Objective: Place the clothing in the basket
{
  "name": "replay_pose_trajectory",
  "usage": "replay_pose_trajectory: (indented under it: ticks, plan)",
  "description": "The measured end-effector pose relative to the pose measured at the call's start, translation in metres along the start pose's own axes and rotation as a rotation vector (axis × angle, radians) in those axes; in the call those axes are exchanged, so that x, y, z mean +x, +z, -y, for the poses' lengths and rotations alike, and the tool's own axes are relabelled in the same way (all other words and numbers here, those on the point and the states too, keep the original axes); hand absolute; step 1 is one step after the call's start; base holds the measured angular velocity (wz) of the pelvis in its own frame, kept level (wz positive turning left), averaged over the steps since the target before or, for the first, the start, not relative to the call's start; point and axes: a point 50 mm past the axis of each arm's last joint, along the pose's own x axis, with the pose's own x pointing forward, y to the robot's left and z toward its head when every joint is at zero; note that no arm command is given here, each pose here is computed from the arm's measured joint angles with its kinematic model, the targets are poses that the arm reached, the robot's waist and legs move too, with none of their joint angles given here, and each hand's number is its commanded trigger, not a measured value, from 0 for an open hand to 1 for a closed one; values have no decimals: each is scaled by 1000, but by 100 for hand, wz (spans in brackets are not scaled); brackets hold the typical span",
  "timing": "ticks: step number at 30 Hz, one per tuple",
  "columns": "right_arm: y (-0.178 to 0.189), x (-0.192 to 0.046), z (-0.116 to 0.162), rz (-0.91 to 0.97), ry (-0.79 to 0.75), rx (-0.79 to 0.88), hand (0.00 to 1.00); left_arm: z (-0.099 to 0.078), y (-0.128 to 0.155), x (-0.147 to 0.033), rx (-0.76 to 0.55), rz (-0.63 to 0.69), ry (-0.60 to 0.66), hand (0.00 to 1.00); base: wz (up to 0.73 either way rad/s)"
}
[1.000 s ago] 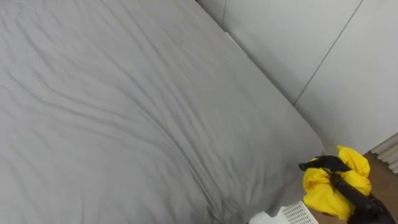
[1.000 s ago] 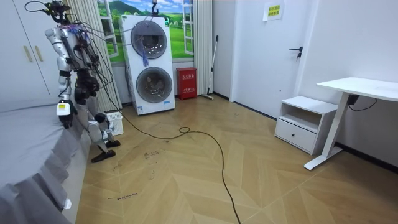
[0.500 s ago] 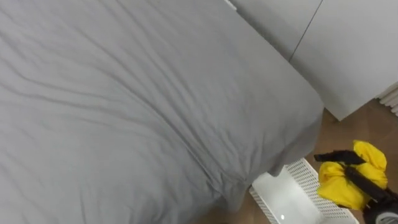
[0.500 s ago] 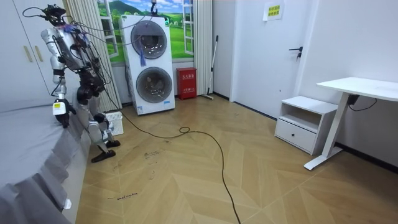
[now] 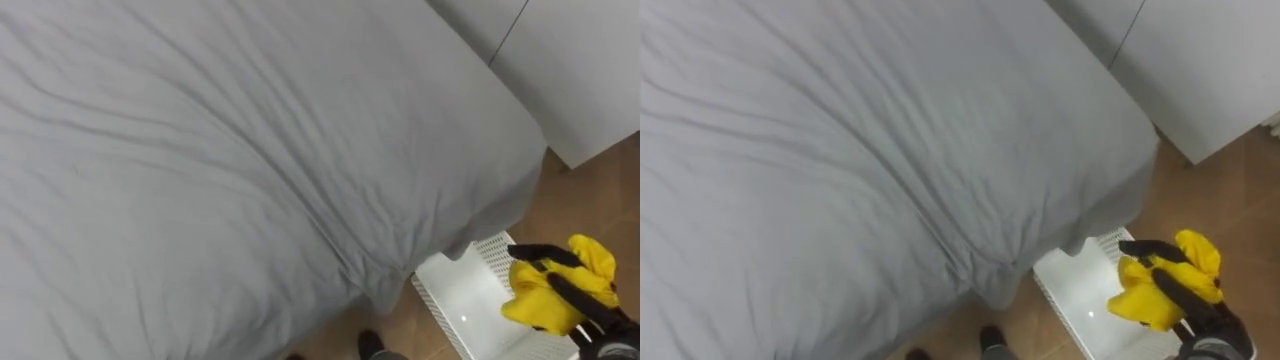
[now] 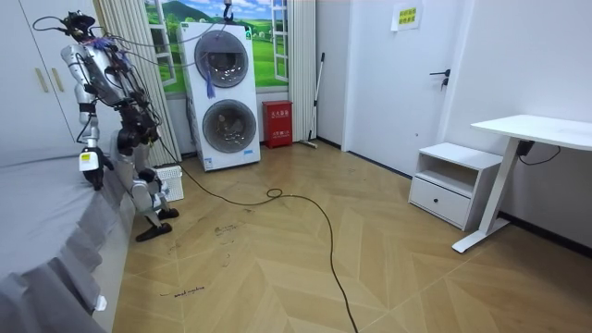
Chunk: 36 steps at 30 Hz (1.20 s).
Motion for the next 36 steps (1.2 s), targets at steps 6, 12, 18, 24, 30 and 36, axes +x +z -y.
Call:
replay_pose_trajectory:
  ticks: [6, 12, 18, 24, 30, 36]
  plan:
    - [-7, 0, 3, -31, 2, -1, 0, -1, 0, 0, 1, 1, 2, 0, 0]
    - [-9, 0, 2, -38, 29, -25, 0, -4, 4, 1, 4, 10, 10, 0, 4]
    - [-13, -1, 8, -49, 22, -33, 0, -4, 6, 1, 3, 21, 10, 0, 9]
    - [-15, -1, 12, -52, 17, -44, 0, -5, 6, 1, 3, 22, 11, 0, 4]
    - [-20, -3, 23, -63, 16, -45, 0, -5, -2, 0, 1, 6, 9, 0, 10]
    - [-19, -5, 17, -37, 68, -42, 0, -7, -15, -3, 33, 1, 10, 0, 10]
